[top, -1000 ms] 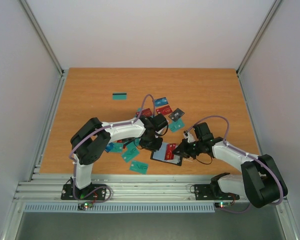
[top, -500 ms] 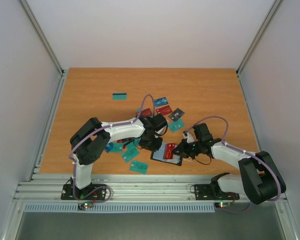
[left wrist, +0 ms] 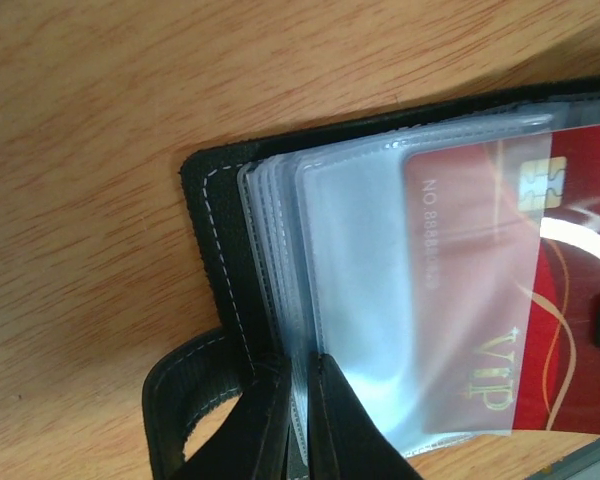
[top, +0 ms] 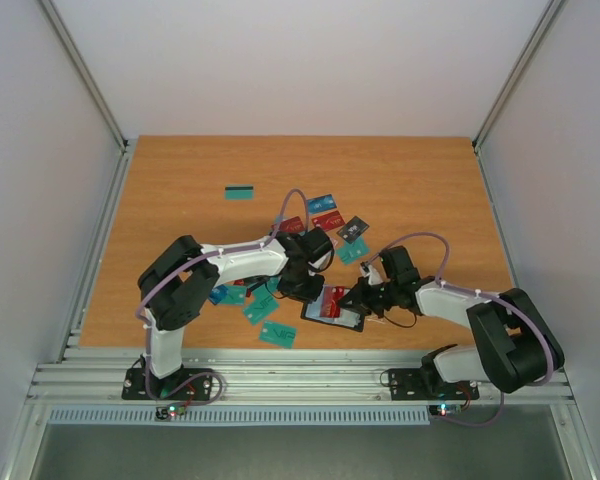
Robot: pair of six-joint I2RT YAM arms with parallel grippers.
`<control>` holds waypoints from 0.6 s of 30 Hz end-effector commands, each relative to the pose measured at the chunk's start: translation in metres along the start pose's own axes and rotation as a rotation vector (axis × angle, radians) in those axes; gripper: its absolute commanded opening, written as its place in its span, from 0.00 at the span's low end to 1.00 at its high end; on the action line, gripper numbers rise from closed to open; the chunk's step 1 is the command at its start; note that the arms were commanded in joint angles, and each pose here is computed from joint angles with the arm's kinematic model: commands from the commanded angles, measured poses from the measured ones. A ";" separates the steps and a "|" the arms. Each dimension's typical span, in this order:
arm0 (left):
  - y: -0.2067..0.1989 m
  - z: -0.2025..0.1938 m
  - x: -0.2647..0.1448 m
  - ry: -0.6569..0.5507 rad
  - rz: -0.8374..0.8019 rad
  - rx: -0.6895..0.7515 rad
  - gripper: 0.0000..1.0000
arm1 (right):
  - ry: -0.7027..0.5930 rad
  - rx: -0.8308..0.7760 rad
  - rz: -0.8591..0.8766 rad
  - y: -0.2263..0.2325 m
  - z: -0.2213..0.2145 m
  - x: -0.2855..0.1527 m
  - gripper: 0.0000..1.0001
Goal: Put the credit cards into the card holder
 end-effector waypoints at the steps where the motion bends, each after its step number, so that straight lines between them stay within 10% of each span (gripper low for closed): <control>1: 0.012 -0.017 0.018 0.071 0.025 0.002 0.07 | -0.012 0.022 -0.030 -0.007 0.001 0.007 0.01; 18: 0.013 -0.022 0.017 0.097 -0.004 -0.020 0.07 | -0.018 0.038 -0.007 -0.004 0.010 0.023 0.01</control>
Point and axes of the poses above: each gripper's point midway between its finger pads, its own x axis out along the fingers, its own y axis along the line the jaws close on, z = x × y, the point moved 2 cm from there along -x, back along the fingers, and after that the axes turned 12 degrees about -x, right-handed, at the moved point
